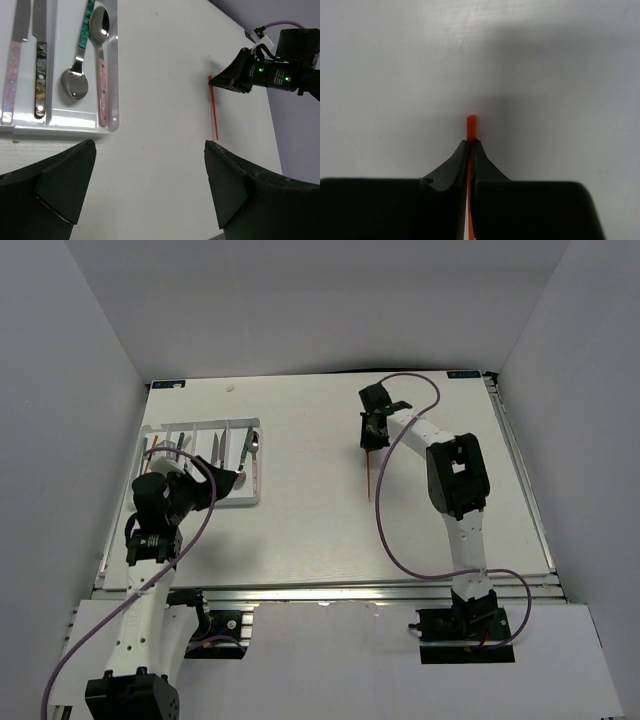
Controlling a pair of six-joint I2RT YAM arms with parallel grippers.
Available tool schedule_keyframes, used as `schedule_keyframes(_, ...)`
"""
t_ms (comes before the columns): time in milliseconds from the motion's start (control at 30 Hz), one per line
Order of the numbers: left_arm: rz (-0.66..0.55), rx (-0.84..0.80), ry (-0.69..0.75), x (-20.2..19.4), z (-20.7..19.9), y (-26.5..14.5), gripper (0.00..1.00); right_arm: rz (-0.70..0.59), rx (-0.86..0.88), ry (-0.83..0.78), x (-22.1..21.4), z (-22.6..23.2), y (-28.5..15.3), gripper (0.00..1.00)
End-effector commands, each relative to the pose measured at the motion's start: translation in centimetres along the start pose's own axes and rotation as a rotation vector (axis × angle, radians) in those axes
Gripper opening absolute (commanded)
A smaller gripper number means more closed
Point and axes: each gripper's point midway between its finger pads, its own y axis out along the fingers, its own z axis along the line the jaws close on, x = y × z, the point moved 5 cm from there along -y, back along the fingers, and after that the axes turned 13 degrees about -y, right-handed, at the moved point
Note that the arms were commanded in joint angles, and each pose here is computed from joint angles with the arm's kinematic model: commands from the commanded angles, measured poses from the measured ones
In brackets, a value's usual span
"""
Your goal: Sort the eating utensils into containers
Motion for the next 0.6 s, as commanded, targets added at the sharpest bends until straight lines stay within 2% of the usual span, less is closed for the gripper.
schedule_keyframes(0,0.057,-0.083,0.003,-0.1,-2.0,0.1,0.98,-0.036,0.133,-0.041,-1.0,0.8,-4.1,0.0)
schedule_keyframes(67,0.084,-0.092,0.005,-0.8,-2.6,0.5,0.98,-0.112,0.183,-0.038,0.2,1.3,-6.6,0.0)
schedule_keyframes(133,0.103,-0.095,0.001,-1.6,-3.1,1.3,0.98,-0.126,0.205,-0.059,-0.2,1.9,-7.7,0.0)
schedule_keyframes(300,0.202,-0.173,-0.026,-6.1,-5.9,3.1,0.98,-0.206,0.252,-0.046,-0.3,2.8,-11.7,0.0)
schedule_keyframes(333,0.193,-0.239,-0.017,-6.3,-7.3,3.4,0.98,-0.214,0.261,-0.037,-0.4,3.0,-12.3,0.0)
schedule_keyframes(367,0.265,-0.282,-0.023,-8.5,-8.6,3.6,0.98,-0.275,0.293,-0.037,0.3,4.0,-14.4,0.0)
schedule_keyframes(400,0.289,-0.325,-0.018,-9.3,-9.7,3.7,0.98,-0.305,0.322,-0.035,0.2,4.6,-15.5,0.0)
schedule_keyframes(433,0.32,-0.411,-0.001,-10.6,-11.8,3.3,0.98,-0.299,0.353,-0.029,-1.2,5.9,-16.0,0.0)
schedule_keyframes(500,0.357,-0.439,0.029,-11.9,-13.8,4.2,0.98,-0.442,0.431,0.003,-0.2,6.8,-19.9,0.0)
schedule_keyframes(533,0.384,-0.461,0.048,-13.0,-14.7,4.2,0.97,-0.427,0.472,0.037,-1.7,7.5,-20.2,0.0)
schedule_keyframes(567,0.397,-0.472,0.067,-13.4,-15.3,4.5,0.96,-0.482,0.531,0.054,-1.5,7.7,-22.7,0.0)
